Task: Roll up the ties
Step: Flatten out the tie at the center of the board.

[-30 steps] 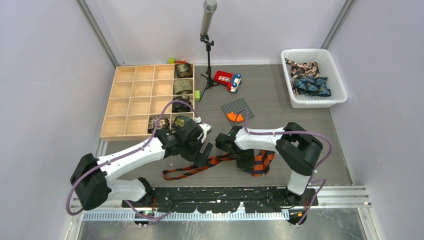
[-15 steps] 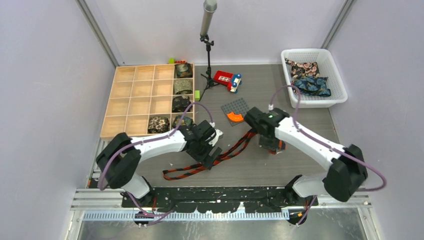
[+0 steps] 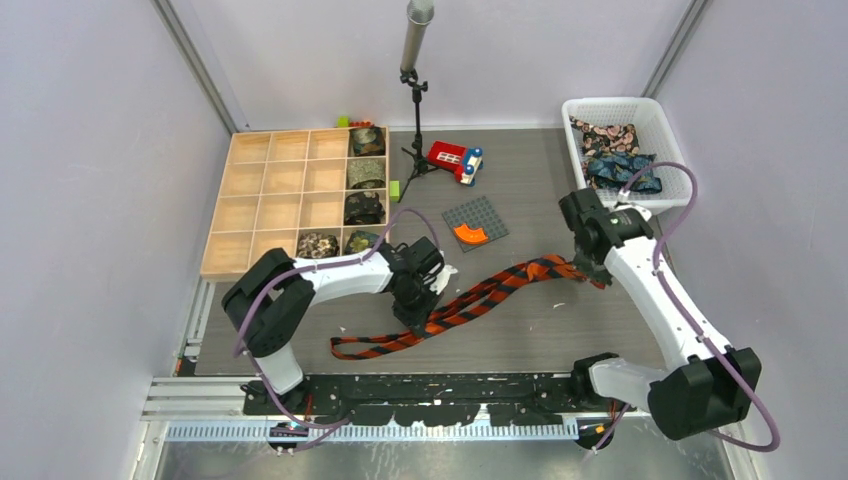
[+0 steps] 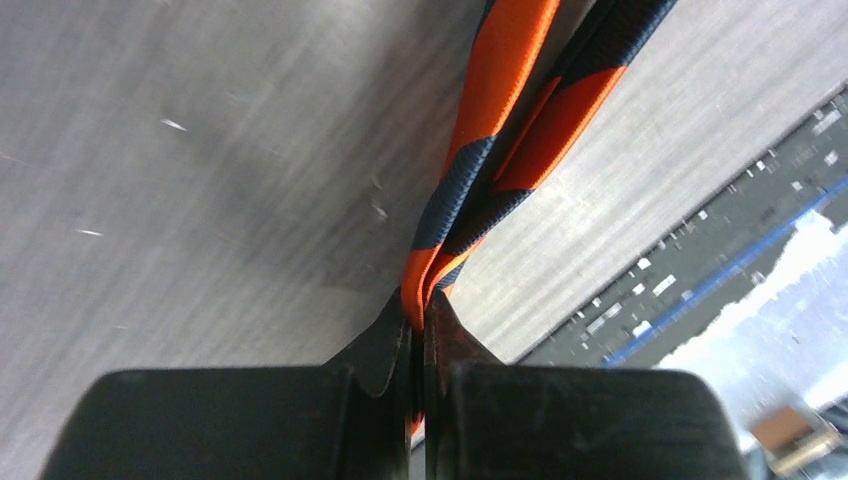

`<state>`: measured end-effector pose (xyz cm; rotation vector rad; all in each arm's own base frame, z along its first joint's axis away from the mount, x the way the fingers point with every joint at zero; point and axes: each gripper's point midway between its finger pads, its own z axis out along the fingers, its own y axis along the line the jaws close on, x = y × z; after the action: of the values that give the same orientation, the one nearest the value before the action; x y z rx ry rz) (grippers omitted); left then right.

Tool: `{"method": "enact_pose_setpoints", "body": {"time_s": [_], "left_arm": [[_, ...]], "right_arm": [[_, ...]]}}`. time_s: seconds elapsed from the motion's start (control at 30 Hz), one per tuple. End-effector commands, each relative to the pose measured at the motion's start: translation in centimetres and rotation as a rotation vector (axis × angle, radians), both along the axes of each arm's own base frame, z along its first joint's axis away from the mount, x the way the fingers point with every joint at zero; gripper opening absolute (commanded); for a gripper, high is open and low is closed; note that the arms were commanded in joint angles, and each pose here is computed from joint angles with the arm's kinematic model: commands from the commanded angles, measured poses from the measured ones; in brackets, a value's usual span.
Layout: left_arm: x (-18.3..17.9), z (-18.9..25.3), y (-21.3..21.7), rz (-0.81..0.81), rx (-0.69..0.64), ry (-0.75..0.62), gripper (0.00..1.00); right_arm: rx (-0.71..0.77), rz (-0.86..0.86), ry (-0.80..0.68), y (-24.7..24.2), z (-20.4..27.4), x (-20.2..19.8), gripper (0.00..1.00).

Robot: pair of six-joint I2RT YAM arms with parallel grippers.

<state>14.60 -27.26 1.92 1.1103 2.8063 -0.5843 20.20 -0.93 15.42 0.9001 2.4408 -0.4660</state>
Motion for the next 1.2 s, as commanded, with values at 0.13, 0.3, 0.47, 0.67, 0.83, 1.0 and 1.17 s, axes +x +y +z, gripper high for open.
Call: {"method": "enact_pose_setpoints", "body": {"time_s": [0.13,0.3,0.47,0.67,0.83,1.0,1.17], "left_arm": [[-4.2,4.0,-0.3,0.065,-0.162,0.32,0.0],[-4.1,5.0,1.1,0.135,-0.212,0.395,0.0],[-4.2,4.0,2.3,0.156,-0.169,0.419,0.0],[-3.7,2.8,3.1,0.183,-0.112,0.381,0.02],[-2.6,3.4,3.5,0.192,-0.085,0.315,0.19],[-1.0,5.0,4.6,0.207,-0.03,0.192,0.38],[0.8,7.2,5.0,0.257,-0.033,0.061,0.47]], "right_arm": [[0.074,-0.123,0.017,-3.9,-1.6,3.2,0.0],[0.096,-0.168,0.066,-5.3,-3.5,5.3,0.0],[0.107,-0.213,0.17,-6.5,-7.4,5.2,0.0],[0.176,-0.247,0.228,-7.7,-10.4,5.1,0.31],[0.241,-0.192,0.135,-6.8,-6.5,6.9,0.77],[0.326,-0.103,-0.023,-3.7,-1.1,7.1,0.78],[0.481,0.009,-0.187,2.5,-0.3,5.8,0.78]]}}
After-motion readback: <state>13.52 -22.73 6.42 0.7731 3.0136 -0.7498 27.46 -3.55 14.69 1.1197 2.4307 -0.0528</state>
